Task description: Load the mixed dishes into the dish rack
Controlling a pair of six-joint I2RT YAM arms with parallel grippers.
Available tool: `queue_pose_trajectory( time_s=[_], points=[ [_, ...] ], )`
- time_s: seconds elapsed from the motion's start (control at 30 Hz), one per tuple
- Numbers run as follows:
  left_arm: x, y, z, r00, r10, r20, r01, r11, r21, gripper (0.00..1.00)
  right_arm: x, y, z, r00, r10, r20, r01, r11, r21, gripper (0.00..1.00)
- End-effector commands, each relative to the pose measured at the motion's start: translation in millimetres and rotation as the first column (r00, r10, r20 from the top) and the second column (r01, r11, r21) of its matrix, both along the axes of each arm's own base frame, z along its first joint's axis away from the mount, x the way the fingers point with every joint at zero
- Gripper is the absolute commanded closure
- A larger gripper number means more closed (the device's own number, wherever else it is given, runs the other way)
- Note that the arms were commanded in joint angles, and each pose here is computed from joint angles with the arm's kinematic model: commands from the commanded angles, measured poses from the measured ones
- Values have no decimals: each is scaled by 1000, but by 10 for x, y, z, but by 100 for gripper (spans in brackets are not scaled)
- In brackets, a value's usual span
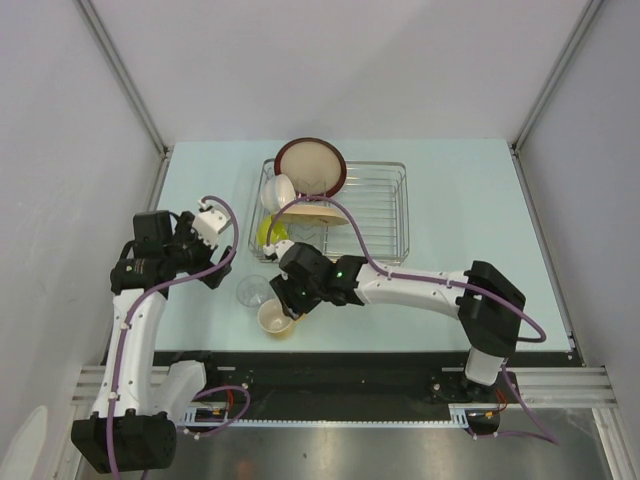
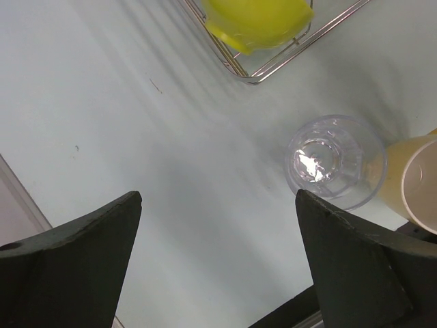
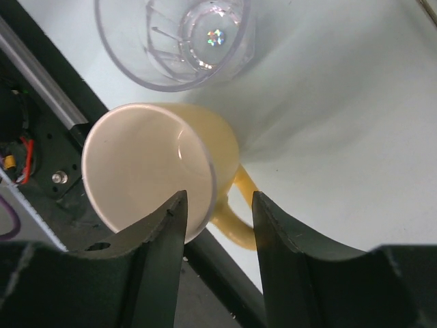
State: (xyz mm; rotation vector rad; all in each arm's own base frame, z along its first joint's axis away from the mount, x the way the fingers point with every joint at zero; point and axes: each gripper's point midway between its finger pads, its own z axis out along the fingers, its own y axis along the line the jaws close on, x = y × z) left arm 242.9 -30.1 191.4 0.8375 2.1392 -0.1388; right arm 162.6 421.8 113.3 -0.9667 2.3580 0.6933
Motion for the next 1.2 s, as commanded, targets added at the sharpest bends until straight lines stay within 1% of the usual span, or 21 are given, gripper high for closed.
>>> queue_pose_trajectory(
  time_s=[0.0, 0.13, 0.23, 0.27, 0.3, 0.33, 0.43, 0.47, 0.5, 0.63, 0.73, 0.83, 0.9, 0.93, 0.97, 1.0, 1.03, 1.07, 1.1, 1.13, 1.17],
  points=[
    [14, 1, 73, 999, -24, 43, 23, 1000, 13, 0, 75, 176, 33, 999, 23, 25, -23, 999, 33, 53],
    [14, -7, 61, 999, -27, 41, 27, 1000, 9, 0, 61, 204, -83, 999, 30, 17, -30, 999, 17, 55],
    [14, -7, 57, 999, -26, 40, 26, 1000, 8, 0, 54, 208, -171, 1000, 30, 8, -30, 1000, 0, 58],
    [15, -10, 58, 999, -28, 41, 28, 1000, 8, 0, 48, 203, -196, 1000, 30, 3, -30, 1000, -6, 64],
    [15, -10, 58, 999, -28, 41, 28, 1000, 8, 0, 46, 200, -212, 1000, 28, -1, -28, 1000, -9, 68],
    [11, -10, 59, 999, -29, 41, 29, 1000, 9, 0, 32, 185, -253, 1000, 29, -6, -30, 999, -22, 77],
    [15, -10, 67, 999, -28, 44, 28, 1000, 8, 0, 17, 149, -278, 1000, 25, -9, -26, 999, -41, 90],
    [14, -12, 72, 999, -29, 44, 29, 1000, 7, 0, 18, 139, -265, 1000, 24, -3, -24, 999, -43, 97],
    [23, -17, 109, 998, -31, 52, 31, 1000, 6, 0, 18, 119, -257, 1000, 21, -2, -21, 999, -49, 100],
    [83, -80, 279, 997, -44, 63, 46, 999, -30, 0, -34, 3, -110, 1000, 24, 5, -23, 998, -59, 100],
    [112, -184, 484, 995, -62, 76, 69, 994, -89, 0, -37, -139, -52, 1000, 2, 26, 0, 996, -89, 100],
    [103, -348, 767, 988, -98, 119, 116, 980, -161, 0, -78, -275, 173, 1000, -16, 14, 16, 998, -66, 100],
    [62, -510, 1030, 975, -147, 165, 181, 959, -217, 0, -22, -384, 496, 998, -57, 9, 57, 998, 6, 100],
    [45, -569, 1122, 975, -145, 166, 185, 947, -262, 0, -95, -415, 644, 999, -34, -40, 37, 998, 53, 100],
    [37, -640, 1299, 967, -160, 200, 215, 931, -294, 0, -77, -459, 792, 997, -43, -58, 48, 994, 96, 100],
    [-5, -747, 1405, 959, -191, 210, 256, 902, -348, 0, -61, -545, 1105, 995, -67, -75, 80, 980, 184, 100],
    [-51, -829, 1495, 965, -185, 186, 249, 870, -425, 0, 26, -629, 1289, 990, -71, -120, 99, 962, 253, 100],
    [-27, -885, 1617, 958, -193, 211, 271, 846, -460, 0, 83, -697, 1448, 986, -80, -149, 123, 943, 310, 100],
    [-52, -938, 1699, 956, -203, 214, 285, 819, -498, 0, 60, -799, 1772, 981, -80, -177, 147, 901, 408, 100],
    [-154, -1057, 1802, 953, -237, 188, 302, 753, -584, 0, 141, -868, 1961, 976, -47, -214, 151, 854, 498, 100],
    [-158, -1122, 1956, 935, -259, 243, 355, 721, -595, 0, 151, -916, 2126, 974, -32, -225, 155, 819, 553, 100]
  ],
)
